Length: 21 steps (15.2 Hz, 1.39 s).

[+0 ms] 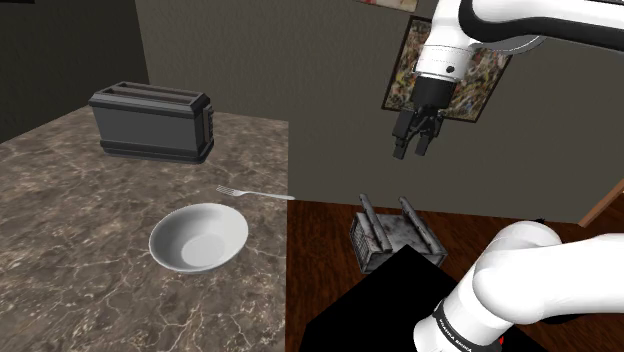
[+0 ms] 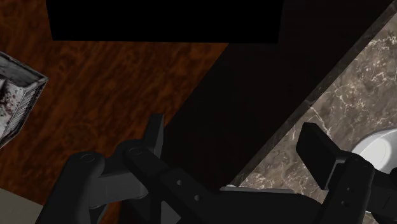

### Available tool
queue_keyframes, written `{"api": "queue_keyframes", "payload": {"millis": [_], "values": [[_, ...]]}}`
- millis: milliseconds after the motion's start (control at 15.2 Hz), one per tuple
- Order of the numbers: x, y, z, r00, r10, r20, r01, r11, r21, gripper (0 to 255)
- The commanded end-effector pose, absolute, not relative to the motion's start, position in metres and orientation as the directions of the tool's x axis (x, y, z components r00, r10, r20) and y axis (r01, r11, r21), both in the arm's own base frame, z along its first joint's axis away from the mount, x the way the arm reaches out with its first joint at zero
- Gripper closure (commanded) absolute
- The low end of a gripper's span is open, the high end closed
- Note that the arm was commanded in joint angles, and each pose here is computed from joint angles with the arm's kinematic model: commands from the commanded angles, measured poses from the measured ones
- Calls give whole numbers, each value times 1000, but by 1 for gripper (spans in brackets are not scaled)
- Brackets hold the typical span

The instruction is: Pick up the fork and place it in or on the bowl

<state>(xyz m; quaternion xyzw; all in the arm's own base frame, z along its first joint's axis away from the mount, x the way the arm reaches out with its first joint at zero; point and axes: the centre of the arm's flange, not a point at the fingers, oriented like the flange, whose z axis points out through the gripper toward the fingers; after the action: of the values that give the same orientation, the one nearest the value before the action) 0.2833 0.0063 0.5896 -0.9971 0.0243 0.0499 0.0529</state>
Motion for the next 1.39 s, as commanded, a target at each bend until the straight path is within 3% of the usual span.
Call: {"api": "queue_keyframes", "payload": {"millis": [0,1320], "values": [[283,6,590,994,-43,-102,-54,-993,-103,0],[485,102,462,934,357,-9,356,-932,-72,0]]}}
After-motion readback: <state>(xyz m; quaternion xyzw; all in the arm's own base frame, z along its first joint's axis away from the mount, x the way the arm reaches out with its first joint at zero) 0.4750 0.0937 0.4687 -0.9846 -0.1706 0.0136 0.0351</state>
